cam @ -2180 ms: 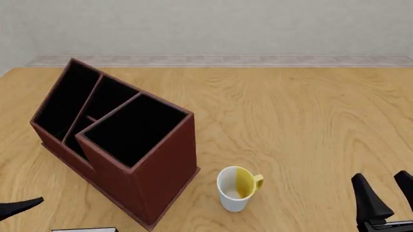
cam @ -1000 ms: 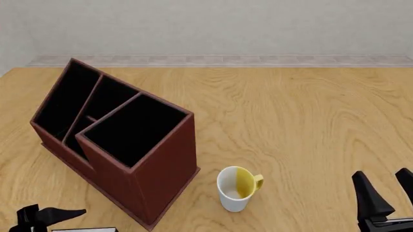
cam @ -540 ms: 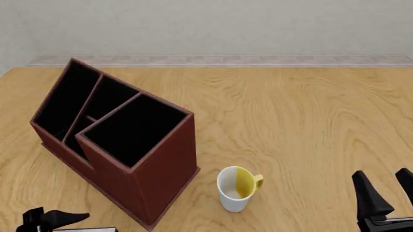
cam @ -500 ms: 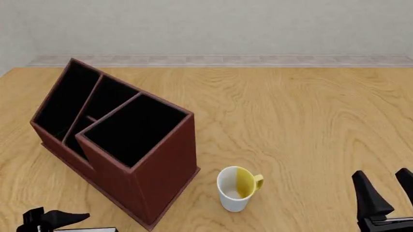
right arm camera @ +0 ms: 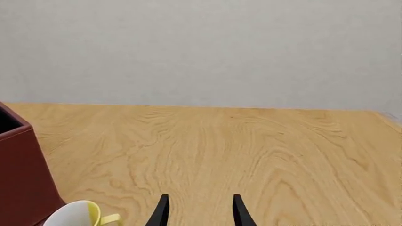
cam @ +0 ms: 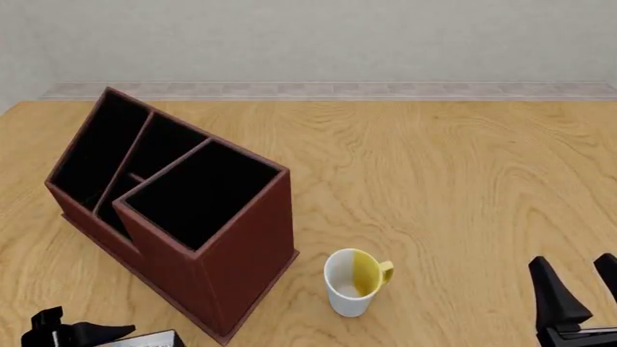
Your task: Pick up the book and place it in the right compartment of the caddy.
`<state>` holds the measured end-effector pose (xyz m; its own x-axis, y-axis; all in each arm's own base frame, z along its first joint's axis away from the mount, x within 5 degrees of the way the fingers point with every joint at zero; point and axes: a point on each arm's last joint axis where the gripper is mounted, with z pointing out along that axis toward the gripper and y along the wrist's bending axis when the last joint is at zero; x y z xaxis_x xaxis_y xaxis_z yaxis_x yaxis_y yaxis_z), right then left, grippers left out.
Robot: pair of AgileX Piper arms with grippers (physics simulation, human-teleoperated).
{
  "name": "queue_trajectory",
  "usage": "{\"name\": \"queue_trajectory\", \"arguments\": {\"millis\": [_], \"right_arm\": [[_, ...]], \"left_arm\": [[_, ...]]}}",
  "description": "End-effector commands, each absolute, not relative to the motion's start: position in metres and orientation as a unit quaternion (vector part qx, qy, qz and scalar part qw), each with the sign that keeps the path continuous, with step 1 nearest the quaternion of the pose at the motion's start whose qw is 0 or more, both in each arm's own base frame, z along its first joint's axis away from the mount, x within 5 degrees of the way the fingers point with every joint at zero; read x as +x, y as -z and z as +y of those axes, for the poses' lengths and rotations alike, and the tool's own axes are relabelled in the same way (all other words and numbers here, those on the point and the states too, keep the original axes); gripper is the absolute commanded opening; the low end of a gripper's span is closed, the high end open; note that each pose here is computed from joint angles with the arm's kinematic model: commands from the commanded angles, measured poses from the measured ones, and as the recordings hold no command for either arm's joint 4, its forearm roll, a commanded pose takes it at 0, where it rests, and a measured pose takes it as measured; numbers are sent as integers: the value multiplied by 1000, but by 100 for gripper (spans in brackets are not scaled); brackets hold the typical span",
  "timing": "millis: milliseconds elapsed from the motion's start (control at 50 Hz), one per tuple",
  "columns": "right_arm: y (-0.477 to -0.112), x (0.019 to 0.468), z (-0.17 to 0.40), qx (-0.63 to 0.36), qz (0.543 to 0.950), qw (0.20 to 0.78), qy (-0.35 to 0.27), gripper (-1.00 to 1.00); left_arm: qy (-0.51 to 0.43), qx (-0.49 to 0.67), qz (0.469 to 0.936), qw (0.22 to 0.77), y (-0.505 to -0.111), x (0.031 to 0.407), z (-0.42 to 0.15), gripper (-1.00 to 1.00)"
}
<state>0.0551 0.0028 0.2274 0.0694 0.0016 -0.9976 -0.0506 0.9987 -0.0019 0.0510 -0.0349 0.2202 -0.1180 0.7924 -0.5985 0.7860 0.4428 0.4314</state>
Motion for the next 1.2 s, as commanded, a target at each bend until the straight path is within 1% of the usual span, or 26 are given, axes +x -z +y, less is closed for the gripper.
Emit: {"name": "queue_trajectory", "arguments": {"millis": [20,540,860,1040,1200], "right_arm": [[-228,53,2,-16,683,730,-16,100],[-233,52,2,-12,682,731,-10,100],[-236,51,2,-11,680,733,-11,100],[-237,51,2,-13,680,733,-12,100],[-238,50,2,-13,679,734,-13,100]], "left_arm": [[30,529,757,384,-210,46,-38,-100],[92,540,741,389,-215,28,-33,-100],[111,550,725,399,-223,23,-30,-100],[118,562,703,419,-240,20,-28,-100],[125,577,686,425,-254,20,-30,-100]]}}
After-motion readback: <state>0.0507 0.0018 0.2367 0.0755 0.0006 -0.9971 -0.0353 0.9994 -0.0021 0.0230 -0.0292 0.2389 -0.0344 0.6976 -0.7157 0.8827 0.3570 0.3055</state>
